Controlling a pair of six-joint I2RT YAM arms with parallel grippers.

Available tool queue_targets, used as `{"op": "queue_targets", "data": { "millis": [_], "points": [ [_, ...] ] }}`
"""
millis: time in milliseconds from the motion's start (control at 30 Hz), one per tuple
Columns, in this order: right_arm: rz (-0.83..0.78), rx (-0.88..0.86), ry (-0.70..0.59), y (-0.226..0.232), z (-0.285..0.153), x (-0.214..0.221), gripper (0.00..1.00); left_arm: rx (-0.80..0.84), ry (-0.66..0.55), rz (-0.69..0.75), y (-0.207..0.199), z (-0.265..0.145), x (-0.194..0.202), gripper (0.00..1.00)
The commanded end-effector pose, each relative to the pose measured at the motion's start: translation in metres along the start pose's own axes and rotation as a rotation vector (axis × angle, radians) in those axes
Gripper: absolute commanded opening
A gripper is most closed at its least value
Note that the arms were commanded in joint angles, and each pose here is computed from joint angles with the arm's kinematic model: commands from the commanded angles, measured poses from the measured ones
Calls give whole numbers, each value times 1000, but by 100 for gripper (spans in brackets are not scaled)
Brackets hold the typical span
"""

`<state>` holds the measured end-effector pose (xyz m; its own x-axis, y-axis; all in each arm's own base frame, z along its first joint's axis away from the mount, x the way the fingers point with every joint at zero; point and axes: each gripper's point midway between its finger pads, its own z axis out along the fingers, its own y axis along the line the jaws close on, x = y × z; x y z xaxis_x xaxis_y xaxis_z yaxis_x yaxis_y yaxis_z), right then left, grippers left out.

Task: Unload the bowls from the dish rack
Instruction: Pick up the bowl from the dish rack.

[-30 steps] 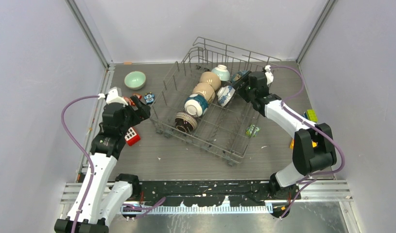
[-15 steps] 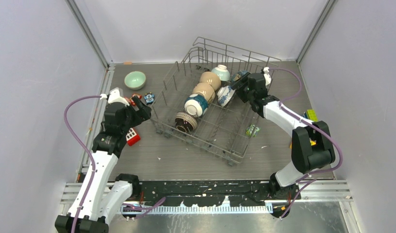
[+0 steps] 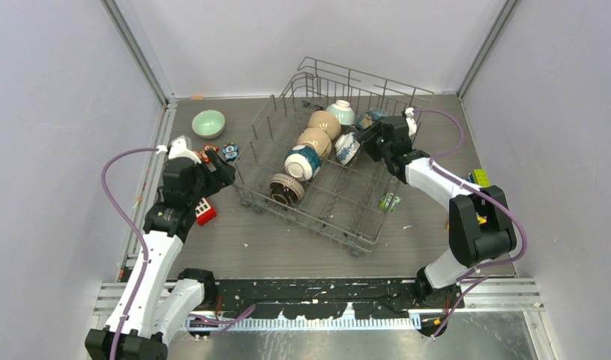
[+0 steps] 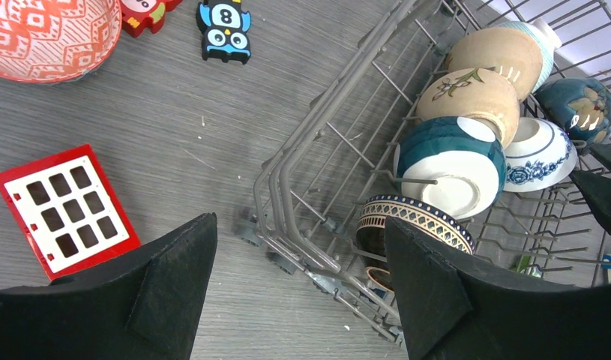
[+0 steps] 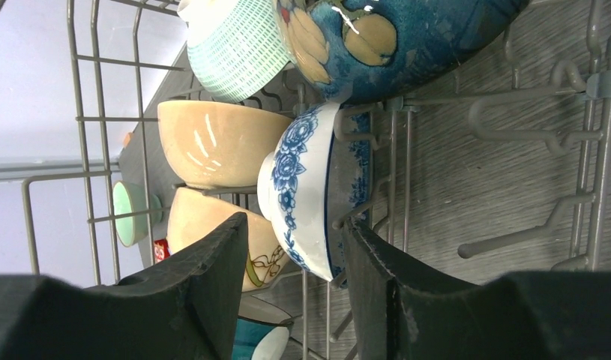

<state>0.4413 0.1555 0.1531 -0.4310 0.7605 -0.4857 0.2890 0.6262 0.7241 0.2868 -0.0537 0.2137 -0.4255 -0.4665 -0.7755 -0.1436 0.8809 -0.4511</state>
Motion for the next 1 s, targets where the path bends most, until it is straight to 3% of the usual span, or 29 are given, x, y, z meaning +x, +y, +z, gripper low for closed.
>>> {"op": "queue_targets", "data": {
  "millis": [0, 267, 700, 967],
  "points": [
    [15, -41, -7, 10, 3, -1, 53, 21, -24, -6, -4, 0, -6, 83],
    [26, -52, 6, 9, 6, 4, 48, 21, -19, -8, -4, 1, -5, 82],
    [32, -79, 17, 16, 3, 8, 33, 35, -6, -21, -7, 5, -3, 82],
    [11, -135, 28, 30, -4, 11, 37, 36, -10, -27, -6, 4, -3, 82]
  ]
}}
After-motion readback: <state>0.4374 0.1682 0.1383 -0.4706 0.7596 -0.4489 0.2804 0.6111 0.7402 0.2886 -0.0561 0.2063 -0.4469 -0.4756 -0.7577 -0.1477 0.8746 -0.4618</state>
